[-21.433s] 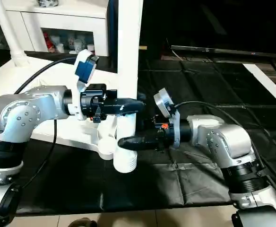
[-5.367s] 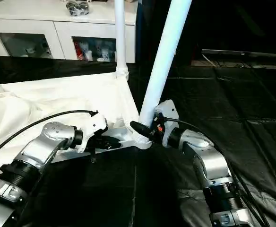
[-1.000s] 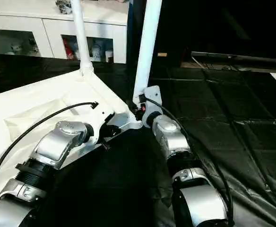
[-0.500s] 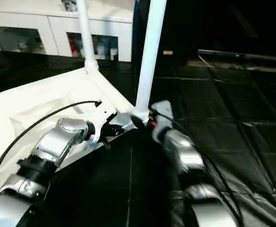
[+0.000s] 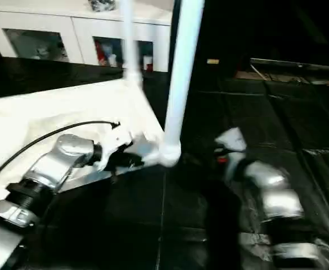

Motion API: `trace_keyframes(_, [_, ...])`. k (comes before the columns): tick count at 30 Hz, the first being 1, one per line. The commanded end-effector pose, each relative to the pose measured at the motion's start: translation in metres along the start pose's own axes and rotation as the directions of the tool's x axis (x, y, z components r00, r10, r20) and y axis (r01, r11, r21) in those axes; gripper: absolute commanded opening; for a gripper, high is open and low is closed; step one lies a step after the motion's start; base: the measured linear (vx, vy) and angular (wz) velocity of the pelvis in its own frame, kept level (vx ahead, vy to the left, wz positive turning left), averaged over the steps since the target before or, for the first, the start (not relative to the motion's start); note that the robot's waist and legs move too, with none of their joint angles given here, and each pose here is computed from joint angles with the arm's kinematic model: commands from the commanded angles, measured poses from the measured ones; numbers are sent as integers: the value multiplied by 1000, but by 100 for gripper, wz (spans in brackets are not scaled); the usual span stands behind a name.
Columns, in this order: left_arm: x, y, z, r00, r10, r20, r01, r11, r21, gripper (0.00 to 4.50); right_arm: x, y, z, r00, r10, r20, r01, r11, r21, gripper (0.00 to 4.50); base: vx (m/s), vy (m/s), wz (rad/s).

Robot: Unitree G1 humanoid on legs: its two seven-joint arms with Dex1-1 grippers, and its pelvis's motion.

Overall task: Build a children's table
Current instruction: Rotate leg to tighten

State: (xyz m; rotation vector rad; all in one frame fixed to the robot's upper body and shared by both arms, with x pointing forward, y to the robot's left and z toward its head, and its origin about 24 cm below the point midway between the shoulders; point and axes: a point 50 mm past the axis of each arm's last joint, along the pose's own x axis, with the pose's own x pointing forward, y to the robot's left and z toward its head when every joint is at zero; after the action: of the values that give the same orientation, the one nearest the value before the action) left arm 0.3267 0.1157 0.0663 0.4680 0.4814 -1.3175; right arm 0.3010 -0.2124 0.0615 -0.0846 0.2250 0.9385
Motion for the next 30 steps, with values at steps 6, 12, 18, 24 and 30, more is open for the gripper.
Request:
trace_keyframes(6, [2,-14,3,974,-224,-32,226,967,120,0,8,24,9,959,273,-77,-279,957,-81,447,0,0,0])
trace_keyframes(12, [-2,-17,1,955,-287,-74,296,940,169,0,22,31,9,933,342,-111,-353,931,-95,447,0,0,0])
trace_keyframes(18, [-4,-20,2,946,-313,-84,324,927,189,0,29,37,7,911,392,-131,-404,910,-87,447,0,0,0])
trace_keyframes(24, [-5,-20,2,943,-322,-87,333,923,193,0,34,39,6,896,429,-116,-436,899,-36,419,0,0,0])
trace_keyframes(30, [-5,-21,1,941,-327,-90,338,922,188,0,37,40,6,891,441,-109,-445,895,-17,361,0,0,0])
